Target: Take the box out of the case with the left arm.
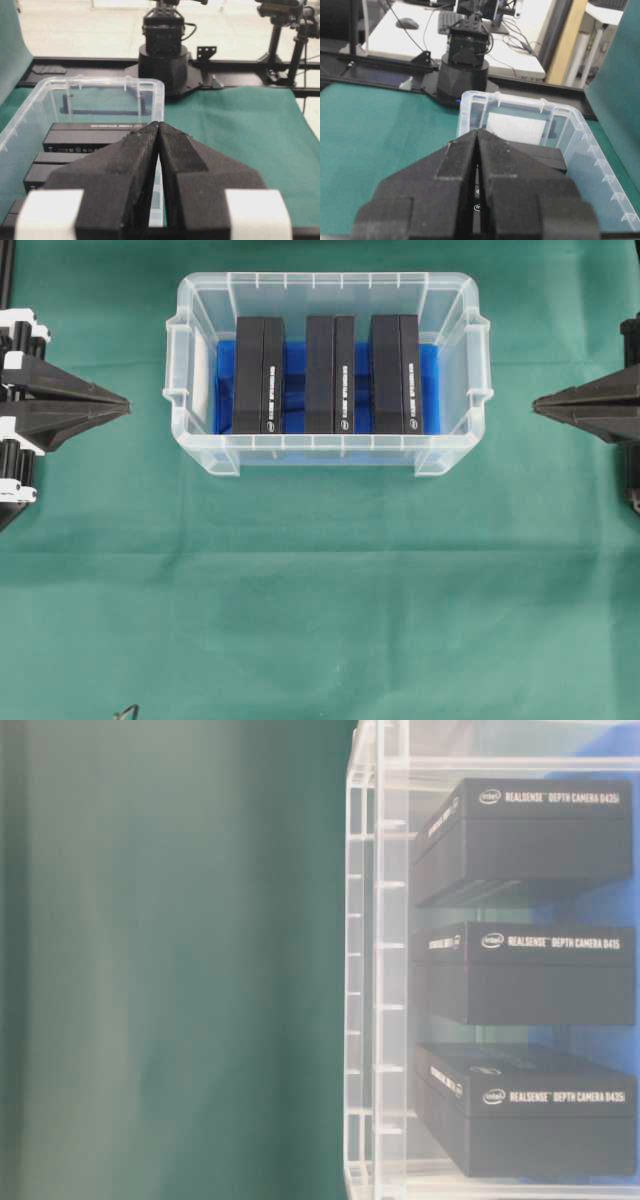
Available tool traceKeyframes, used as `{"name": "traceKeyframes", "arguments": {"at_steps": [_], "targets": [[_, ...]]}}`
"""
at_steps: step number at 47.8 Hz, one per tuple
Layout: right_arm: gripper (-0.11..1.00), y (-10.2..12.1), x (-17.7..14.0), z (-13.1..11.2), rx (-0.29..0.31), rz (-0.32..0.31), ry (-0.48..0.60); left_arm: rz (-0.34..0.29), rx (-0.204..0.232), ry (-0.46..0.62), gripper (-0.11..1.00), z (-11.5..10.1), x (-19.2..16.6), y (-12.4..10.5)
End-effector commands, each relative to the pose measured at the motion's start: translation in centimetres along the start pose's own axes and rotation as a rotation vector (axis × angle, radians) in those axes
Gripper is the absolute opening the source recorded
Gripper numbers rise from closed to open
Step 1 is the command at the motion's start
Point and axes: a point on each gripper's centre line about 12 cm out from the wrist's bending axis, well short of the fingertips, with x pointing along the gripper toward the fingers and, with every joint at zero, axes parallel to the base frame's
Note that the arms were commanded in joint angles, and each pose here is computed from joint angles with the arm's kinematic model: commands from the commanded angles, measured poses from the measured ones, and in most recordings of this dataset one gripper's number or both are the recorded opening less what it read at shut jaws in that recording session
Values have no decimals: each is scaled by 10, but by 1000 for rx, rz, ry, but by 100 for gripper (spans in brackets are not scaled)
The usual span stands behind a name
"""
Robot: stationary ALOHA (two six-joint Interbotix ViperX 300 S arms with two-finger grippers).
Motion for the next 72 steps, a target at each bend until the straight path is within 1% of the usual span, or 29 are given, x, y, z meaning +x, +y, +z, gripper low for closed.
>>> {"name": "traceKeyframes", "arguments": {"at_steps": [1, 3, 7, 10, 14, 21, 24, 32, 37, 42, 51, 54, 57, 59, 62, 66, 67, 70, 72], "targets": [[0, 0, 3, 2, 15, 0, 2, 20, 29, -30, 0, 13, 4, 4], [0, 0, 4, 2, 18, 0, 11, 34, 31, -39, 0, 17, 5, 7], [0, 0, 6, 4, 18, 0, 38, 51, 31, -30, 0, 19, 6, 11], [0, 0, 7, 9, 17, 0, 57, 54, 25, -9, 0, 18, 6, 12], [0, 0, 9, 20, 18, 0, 60, 44, 15, -10, 0, 27, 8, 9], [0, -1, 14, 57, 21, -3, 35, 12, 2, -43, 0, 63, 13, 3], [0, -1, 16, 74, 21, -3, 26, -1, 2, -23, 0, 79, 15, 0], [0, -1, 18, 120, 18, -2, 18, -1, 3, 49, 0, 111, 14, 0], [0, -1, 21, 135, 18, -2, 43, 2, 2, 75, 0, 124, 12, 0], [0, -1, 24, 141, 20, -2, 75, 3, 2, 103, 0, 126, 11, 0], [0, -1, 24, 135, 23, -3, 126, 4, -1, 139, 0, 123, 11, 0], [0, -1, 23, 132, 35, -4, 153, 3, -4, 159, 0, 122, 10, 0], [0, -1, 23, 127, 55, -7, 207, 5, -5, 193, 0, 121, 9, 0], [0, -1, 22, 122, 72, -11, 261, 7, -15, 235, 0, 120, 7, 0], [0, -1, 20, 112, 97, -21, 368, 12, -40, 299, 0, 117, 4, 0], [0, -2, 16, 100, 134, -40, 530, 28, -98, 410, 0, 112, -1, 0], [0, -2, 14, 96, 150, -50, 594, 34, -113, 444, 0, 110, -3, 0], [0, -2, 9, 89, 168, -70, 717, 55, -154, 564, 0, 103, -7, 0], [0, -3, 5, 84, 173, -87, 800, 72, -175, 657, 0, 97, -10, 1]]}}
